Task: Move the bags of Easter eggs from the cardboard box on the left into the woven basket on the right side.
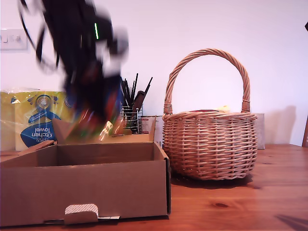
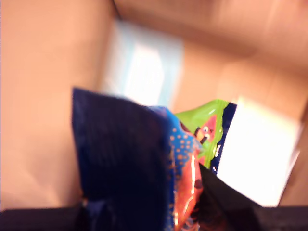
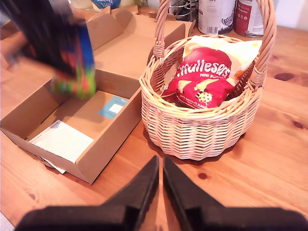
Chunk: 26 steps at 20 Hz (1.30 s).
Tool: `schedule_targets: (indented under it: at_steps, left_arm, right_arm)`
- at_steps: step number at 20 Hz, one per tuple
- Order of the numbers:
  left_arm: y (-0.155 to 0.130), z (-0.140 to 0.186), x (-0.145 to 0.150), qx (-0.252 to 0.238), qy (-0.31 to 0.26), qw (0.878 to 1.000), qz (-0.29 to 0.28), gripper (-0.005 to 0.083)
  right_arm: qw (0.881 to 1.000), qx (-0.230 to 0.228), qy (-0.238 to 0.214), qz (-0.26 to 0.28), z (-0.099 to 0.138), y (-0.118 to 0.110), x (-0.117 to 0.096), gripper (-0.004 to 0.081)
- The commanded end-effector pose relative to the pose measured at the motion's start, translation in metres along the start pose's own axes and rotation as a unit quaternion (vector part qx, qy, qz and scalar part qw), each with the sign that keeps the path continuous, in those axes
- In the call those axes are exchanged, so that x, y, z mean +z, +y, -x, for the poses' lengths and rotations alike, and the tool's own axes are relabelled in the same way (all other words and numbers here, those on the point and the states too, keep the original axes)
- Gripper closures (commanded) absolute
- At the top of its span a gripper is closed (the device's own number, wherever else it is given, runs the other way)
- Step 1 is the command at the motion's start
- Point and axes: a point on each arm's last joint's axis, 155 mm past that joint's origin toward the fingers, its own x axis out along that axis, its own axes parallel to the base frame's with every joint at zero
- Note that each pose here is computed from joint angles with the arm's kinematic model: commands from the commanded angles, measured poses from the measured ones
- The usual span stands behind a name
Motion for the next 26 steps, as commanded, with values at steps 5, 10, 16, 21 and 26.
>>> schedule_targets:
  at_steps: [5, 10, 16, 21, 26]
  left_arm:
    - [-0.031, 0.020, 0.120, -0.023, -0.210, 0.977, 0.032, 0.0570]
    - [-0.037, -0.003, 0.178, 0.022, -0.281, 0.956, 0.077, 0.0525]
    - [-0.020, -0.042, 0.204, 0.066, -0.326, 0.927, 0.175, 0.0528]
    - [-0.022, -0.064, 0.191, 0.048, -0.298, 0.922, 0.243, 0.0528]
    - [-0.037, -0.069, 0.194, -0.007, -0.295, 0.915, 0.276, 0.0524]
  right_arm:
    - [1.000, 0.004, -0.011, 0.005, 0.003, 0.003, 0.007, 0.0783]
    - [1.000, 0.004, -0.010, 0.005, 0.003, 0.003, 0.007, 0.0783]
    - [1.000, 0.004, -0.010, 0.005, 0.003, 0.003, 0.007, 0.0783]
    - [1.000, 0.016, -0.012, 0.006, 0.003, 0.007, 0.008, 0.0783]
    - [1.000, 0.018, -0.012, 0.006, 0.003, 0.008, 0.008, 0.0783]
